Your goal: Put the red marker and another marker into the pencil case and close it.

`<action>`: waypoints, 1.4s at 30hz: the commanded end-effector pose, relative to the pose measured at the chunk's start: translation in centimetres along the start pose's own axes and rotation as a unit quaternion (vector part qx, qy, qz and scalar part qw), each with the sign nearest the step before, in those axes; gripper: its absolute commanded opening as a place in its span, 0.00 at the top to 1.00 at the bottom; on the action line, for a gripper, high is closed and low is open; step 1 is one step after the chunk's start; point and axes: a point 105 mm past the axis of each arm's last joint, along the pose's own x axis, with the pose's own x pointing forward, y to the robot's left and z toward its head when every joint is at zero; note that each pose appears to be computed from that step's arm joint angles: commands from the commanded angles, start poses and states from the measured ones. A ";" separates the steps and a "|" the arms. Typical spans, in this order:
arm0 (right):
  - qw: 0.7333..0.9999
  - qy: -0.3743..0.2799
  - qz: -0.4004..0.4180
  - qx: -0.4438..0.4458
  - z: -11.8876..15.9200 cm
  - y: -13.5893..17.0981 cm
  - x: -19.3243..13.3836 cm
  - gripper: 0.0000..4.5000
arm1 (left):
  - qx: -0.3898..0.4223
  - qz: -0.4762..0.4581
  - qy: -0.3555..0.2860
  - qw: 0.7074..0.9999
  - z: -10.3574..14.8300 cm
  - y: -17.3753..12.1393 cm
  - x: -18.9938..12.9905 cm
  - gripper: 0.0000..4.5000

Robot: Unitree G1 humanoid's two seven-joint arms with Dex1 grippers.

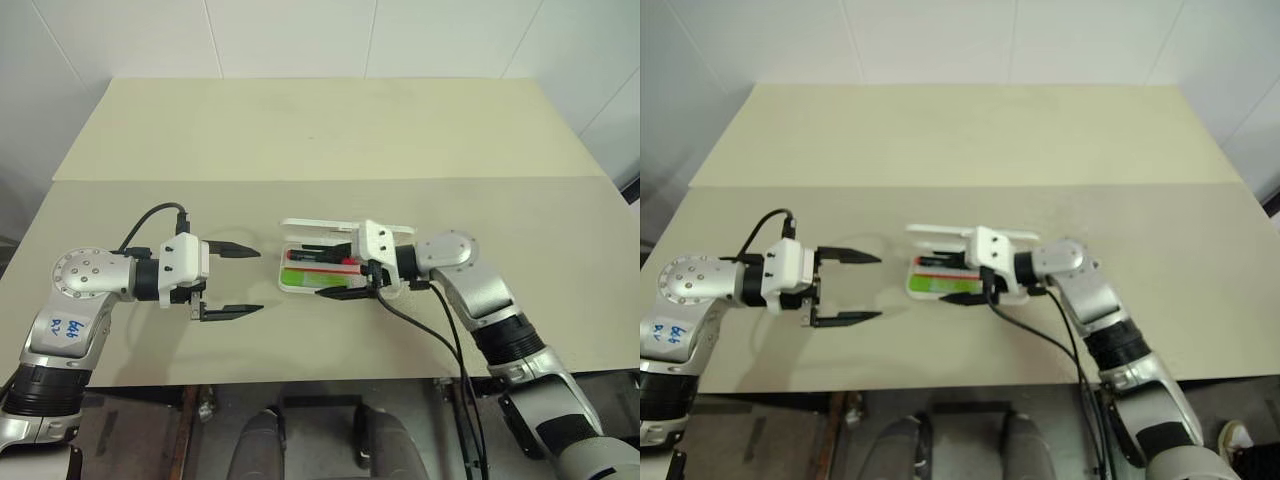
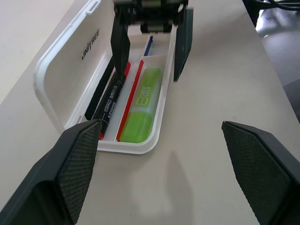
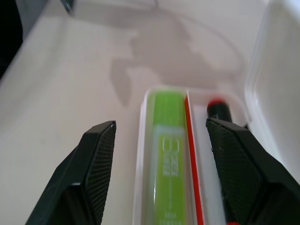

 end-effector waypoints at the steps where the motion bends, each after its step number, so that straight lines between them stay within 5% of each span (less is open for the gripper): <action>1: 1.000 -0.027 0.000 -0.005 1.8 0.6 -1.2 0.28 | 0.016 0.004 -0.006 1.000 0.5 0.4 0.0 0.02; 12: 0.995 -0.016 -0.037 0.091 1.7 5.3 -7.1 0.28 | -0.009 -0.005 -0.053 0.999 1.6 -0.2 1.5 0.02; 19: 0.963 0.073 -0.231 0.119 -3.1 2.2 -15.8 0.28 | -0.027 -0.008 -0.094 0.995 3.8 -0.4 3.6 0.02; 22: 0.943 0.108 -0.291 0.116 -4.8 0.9 -18.5 0.15 | -0.030 -0.016 -0.098 0.995 4.2 -0.7 4.5 0.02; 24: 0.941 0.114 -0.299 0.113 -5.2 0.7 -19.0 0.01 | -0.031 -0.020 -0.101 0.994 4.4 -0.8 4.8 0.02; 32: 0.893 0.136 -0.408 0.130 -8.6 -2.4 -20.5 0.01 | -0.026 -0.025 -0.108 0.993 5.1 -0.6 5.8 0.02; 42: 0.892 0.121 -0.396 0.180 -10.5 -2.8 -17.3 0.01 | -0.021 -0.023 -0.103 0.994 5.1 -0.5 5.7 0.02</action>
